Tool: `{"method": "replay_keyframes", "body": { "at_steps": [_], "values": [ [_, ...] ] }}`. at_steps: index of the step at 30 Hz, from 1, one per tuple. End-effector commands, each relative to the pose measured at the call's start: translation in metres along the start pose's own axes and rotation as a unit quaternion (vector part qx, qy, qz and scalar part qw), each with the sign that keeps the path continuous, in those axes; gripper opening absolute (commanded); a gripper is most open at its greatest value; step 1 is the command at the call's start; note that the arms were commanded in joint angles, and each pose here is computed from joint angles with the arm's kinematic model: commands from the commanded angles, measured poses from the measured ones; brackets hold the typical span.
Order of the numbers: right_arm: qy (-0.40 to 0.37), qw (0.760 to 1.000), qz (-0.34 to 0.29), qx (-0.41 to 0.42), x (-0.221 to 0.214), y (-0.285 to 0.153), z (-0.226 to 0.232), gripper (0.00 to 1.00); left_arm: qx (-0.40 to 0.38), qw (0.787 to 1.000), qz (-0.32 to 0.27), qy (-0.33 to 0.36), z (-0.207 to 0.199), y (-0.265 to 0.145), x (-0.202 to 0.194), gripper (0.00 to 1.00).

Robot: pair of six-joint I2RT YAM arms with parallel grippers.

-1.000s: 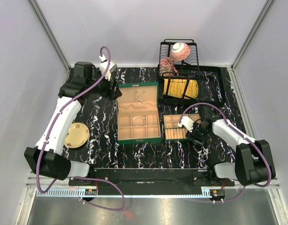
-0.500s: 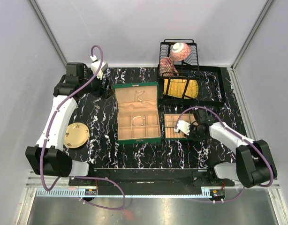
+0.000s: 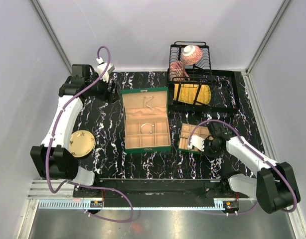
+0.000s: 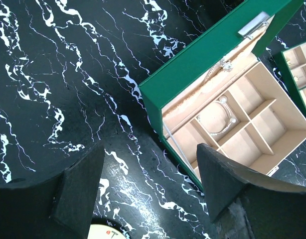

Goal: Organize the mixed jewelry

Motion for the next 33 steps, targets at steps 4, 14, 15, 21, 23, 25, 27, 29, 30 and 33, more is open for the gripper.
{"method": "replay_keyframes", "body": {
  "at_steps": [4,14,15,21,23,25,27,29,30,33],
  "values": [
    [-0.017,0.999,-0.035,0.023,0.018,-0.034,0.014,0.0,0.008,1.0,-0.017,0.008,0.01,0.002,0.02,0.77],
    [-0.024,0.997,-0.068,-0.006,0.043,-0.084,-0.002,0.0,0.012,0.999,-0.036,-0.009,0.014,-0.001,0.033,0.77],
    [-0.026,0.997,-0.074,-0.015,0.048,-0.091,-0.008,0.0,0.014,0.999,-0.039,-0.01,0.015,-0.002,0.034,0.77],
    [-0.035,0.995,-0.09,-0.024,0.071,-0.11,-0.026,0.0,0.019,0.998,-0.054,-0.033,0.021,-0.004,0.04,0.78],
    [-0.032,0.995,-0.095,-0.024,0.082,-0.113,-0.031,0.0,0.026,0.997,-0.063,-0.046,0.029,-0.007,0.041,0.78],
    [-0.042,0.994,-0.094,-0.024,0.094,-0.111,-0.033,0.0,0.028,0.994,-0.081,-0.062,0.036,-0.013,0.046,0.78],
    [-0.049,0.994,-0.094,-0.027,0.106,-0.11,-0.038,0.0,0.024,0.992,-0.094,-0.075,0.039,-0.017,0.049,0.78],
    [-0.053,0.993,-0.106,-0.026,0.123,-0.109,-0.04,0.0,0.032,0.99,-0.104,-0.091,0.049,-0.022,0.046,0.78],
    [-0.045,0.993,-0.105,-0.02,0.128,-0.104,-0.041,0.0,0.03,0.988,-0.118,-0.091,0.049,-0.026,0.05,0.79],
    [-0.061,0.992,-0.11,-0.021,0.151,-0.094,-0.044,0.0,0.044,0.984,-0.138,-0.106,0.063,-0.038,0.049,0.79]
  ]
}}
Point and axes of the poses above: each gripper's point midway between its finger pads, its own y axis out along the fingers, its own z axis along the line the jaws close on, x = y × z, the point moved 1 cm from there along -y, back along the fingers, and after that the axes turned 10 degrees about -y, right-handed, at the moved point
